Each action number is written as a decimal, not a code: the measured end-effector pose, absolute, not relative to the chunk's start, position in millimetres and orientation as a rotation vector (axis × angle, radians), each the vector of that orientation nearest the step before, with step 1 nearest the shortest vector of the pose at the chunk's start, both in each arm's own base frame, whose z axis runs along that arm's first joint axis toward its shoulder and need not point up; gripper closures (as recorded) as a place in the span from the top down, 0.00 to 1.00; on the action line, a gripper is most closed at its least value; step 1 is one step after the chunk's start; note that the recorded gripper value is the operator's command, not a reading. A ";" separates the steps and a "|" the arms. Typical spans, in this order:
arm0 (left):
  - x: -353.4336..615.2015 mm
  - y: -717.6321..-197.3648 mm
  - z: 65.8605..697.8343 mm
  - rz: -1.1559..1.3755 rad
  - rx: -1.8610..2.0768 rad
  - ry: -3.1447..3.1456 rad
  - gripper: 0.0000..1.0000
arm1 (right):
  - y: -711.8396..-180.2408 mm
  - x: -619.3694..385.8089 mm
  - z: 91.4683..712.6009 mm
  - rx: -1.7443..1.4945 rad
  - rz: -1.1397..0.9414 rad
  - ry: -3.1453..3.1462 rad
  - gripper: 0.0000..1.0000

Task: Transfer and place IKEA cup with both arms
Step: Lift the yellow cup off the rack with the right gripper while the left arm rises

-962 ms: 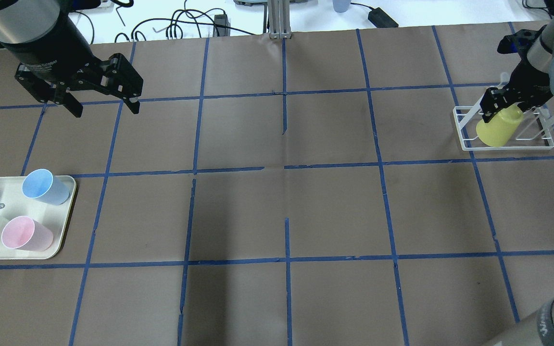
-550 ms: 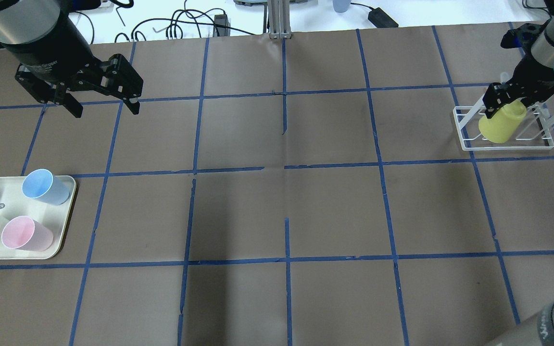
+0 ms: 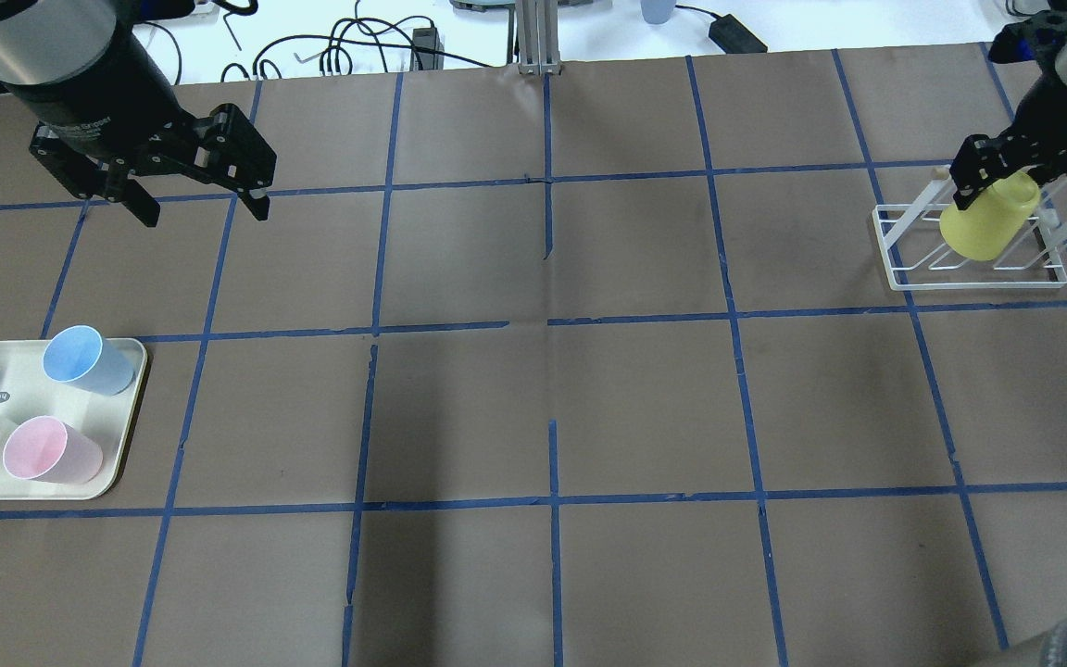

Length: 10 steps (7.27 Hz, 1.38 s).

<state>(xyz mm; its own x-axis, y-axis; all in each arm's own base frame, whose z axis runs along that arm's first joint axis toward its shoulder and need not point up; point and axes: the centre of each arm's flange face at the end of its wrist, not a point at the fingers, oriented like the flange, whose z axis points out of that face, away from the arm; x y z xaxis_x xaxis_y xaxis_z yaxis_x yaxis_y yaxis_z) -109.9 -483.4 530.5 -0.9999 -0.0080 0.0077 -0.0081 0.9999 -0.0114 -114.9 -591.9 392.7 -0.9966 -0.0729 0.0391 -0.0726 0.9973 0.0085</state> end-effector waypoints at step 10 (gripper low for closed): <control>-24.7 -471.8 526.5 0.028 0.032 -2.632 1.00 | -514.3 6.5 508.3 0.002 -0.122 -3.400 0.45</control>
<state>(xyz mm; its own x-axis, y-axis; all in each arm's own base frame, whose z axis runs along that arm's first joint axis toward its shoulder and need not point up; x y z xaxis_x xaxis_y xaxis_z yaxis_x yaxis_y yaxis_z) -24.7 -471.8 526.5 -0.8728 -0.0178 0.4877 -0.0283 0.9995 -0.0141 6.5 -514.3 508.3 -0.9663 0.0081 -0.2573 -0.0103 0.9975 0.0701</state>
